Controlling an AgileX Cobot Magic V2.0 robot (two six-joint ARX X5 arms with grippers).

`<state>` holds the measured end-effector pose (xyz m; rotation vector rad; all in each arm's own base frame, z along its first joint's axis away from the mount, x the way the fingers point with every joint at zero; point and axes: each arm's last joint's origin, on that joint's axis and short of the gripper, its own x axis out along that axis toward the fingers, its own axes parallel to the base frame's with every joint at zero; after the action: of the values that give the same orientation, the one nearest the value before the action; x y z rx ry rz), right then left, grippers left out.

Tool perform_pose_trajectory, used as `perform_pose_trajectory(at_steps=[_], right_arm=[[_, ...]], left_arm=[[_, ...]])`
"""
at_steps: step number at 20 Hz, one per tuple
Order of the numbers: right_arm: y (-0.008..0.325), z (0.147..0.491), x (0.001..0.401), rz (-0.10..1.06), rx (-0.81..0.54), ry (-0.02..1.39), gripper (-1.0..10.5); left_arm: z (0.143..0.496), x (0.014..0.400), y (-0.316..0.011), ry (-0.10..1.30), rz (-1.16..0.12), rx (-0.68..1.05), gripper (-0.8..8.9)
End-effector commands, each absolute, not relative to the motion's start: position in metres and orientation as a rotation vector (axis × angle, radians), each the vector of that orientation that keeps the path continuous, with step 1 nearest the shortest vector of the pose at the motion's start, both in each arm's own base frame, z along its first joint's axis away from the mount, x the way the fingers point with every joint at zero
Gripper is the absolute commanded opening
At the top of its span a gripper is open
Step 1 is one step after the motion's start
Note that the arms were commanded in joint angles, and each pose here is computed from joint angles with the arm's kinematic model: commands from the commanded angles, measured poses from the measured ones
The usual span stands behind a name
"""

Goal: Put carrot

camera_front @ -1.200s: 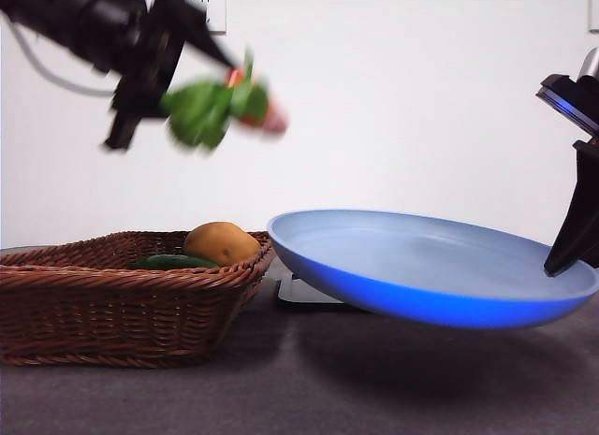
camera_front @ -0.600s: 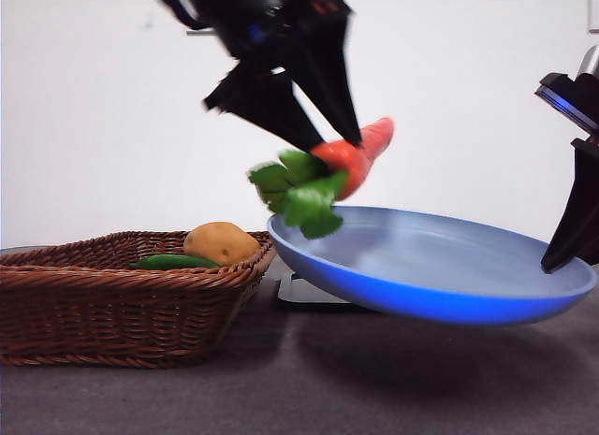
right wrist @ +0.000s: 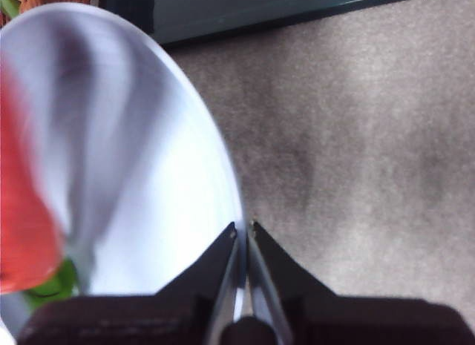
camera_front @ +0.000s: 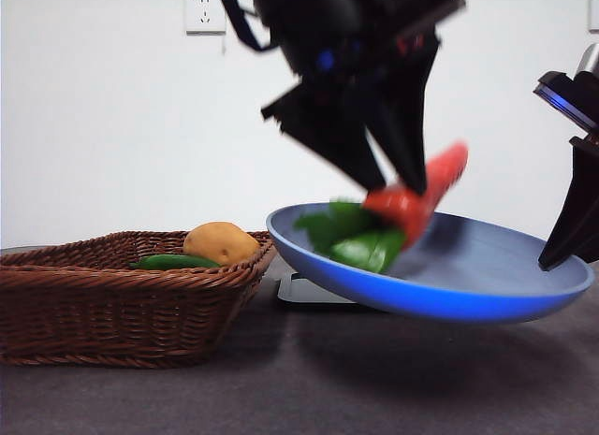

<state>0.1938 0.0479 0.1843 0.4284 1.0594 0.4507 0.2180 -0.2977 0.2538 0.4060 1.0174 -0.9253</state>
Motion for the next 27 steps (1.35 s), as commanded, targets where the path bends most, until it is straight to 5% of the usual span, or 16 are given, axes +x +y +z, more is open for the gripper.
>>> perform_pose_trajectory(at_steps=[1, 6, 9, 15, 20, 27], right_arm=[[0.049, 0.188, 0.197, 0.47, 0.419, 1.039, 0.0], [0.049, 0.188, 0.197, 0.458, 0.438, 1.051, 0.0], [0.049, 0.186, 0.194, 0.432, 0.465, 1.087, 0.0], [0.043, 0.195, 0.205, 0.315, 0.431, 1.15, 0.0], [0.04, 0.213, 0.259, 0.28, 0.405, 1.127, 0.0], [0.05, 0.195, 0.357, 0.259, 0.395, 1.172, 0.0]], left_arm=[[0.241, 0.218, -0.305, 1.061, -0.93, 0.445, 1.37], [0.241, 0.217, -0.308, 1.045, -0.935, 0.442, 2.86], [0.252, 0.214, -0.303, 1.035, -0.934, 0.426, 2.69], [0.331, 0.184, -0.261, 0.844, -0.972, 0.34, 2.65], [0.396, 0.143, -0.204, 0.666, -0.992, 0.237, 2.65], [0.425, 0.107, -0.154, 0.574, -1.005, 0.191, 2.65]])
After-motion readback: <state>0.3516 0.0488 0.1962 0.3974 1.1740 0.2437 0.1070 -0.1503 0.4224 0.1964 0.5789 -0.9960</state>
